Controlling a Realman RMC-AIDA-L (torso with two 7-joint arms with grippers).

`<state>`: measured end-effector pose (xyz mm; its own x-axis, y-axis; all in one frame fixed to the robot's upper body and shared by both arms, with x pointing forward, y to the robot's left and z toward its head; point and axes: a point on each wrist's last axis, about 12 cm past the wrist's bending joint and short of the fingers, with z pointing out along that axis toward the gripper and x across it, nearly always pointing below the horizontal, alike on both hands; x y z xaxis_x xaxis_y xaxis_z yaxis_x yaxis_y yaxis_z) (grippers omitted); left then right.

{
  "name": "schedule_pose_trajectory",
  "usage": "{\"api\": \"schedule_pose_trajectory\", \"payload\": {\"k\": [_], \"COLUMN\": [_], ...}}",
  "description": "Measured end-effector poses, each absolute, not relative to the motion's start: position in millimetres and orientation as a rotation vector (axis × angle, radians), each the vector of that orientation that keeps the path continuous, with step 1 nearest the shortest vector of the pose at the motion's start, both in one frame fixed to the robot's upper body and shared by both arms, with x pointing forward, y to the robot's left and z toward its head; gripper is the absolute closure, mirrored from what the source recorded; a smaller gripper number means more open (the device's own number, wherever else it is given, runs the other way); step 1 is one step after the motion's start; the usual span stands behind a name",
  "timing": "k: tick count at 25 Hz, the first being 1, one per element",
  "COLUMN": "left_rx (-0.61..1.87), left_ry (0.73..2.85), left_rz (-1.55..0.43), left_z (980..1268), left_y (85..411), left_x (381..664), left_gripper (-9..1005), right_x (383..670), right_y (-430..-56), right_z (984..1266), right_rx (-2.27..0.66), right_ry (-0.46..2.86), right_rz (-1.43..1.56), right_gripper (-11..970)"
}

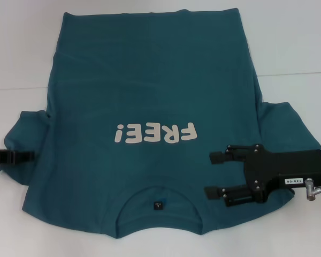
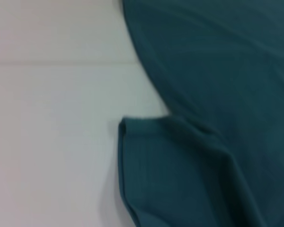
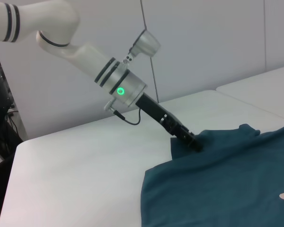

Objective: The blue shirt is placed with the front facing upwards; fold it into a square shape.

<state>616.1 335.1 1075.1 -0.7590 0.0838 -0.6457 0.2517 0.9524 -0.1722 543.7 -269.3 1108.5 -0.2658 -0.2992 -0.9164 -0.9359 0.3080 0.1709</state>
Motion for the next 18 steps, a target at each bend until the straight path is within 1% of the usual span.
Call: {"api": "schedule_pose_trajectory", "payload": {"k": [6, 12, 18], "left_rx": [0.245, 0.244, 0.246], "left_ry": [2.403, 2.393, 2.400], "left_rz": [-0.325, -0.326, -0.331], "left_z": [1081.6, 1084.8, 1083.5], "left_y": [334.3, 333.2, 332.8], "left_x": [617.0, 619.1, 619.0], "left_gripper": [283, 499, 741], "right_x": [542.9, 542.7, 542.6], "right_y": [-270.0, -270.0, -271.1], "right_z": [1107.8, 1107.8, 1107.8], "right_rx": [-1.113, -1.113, -1.112], "right_ry": [1.753, 1.753, 1.755], "right_rz": [0.972, 0.973, 0.970], "right_gripper": [49, 49, 49]}}
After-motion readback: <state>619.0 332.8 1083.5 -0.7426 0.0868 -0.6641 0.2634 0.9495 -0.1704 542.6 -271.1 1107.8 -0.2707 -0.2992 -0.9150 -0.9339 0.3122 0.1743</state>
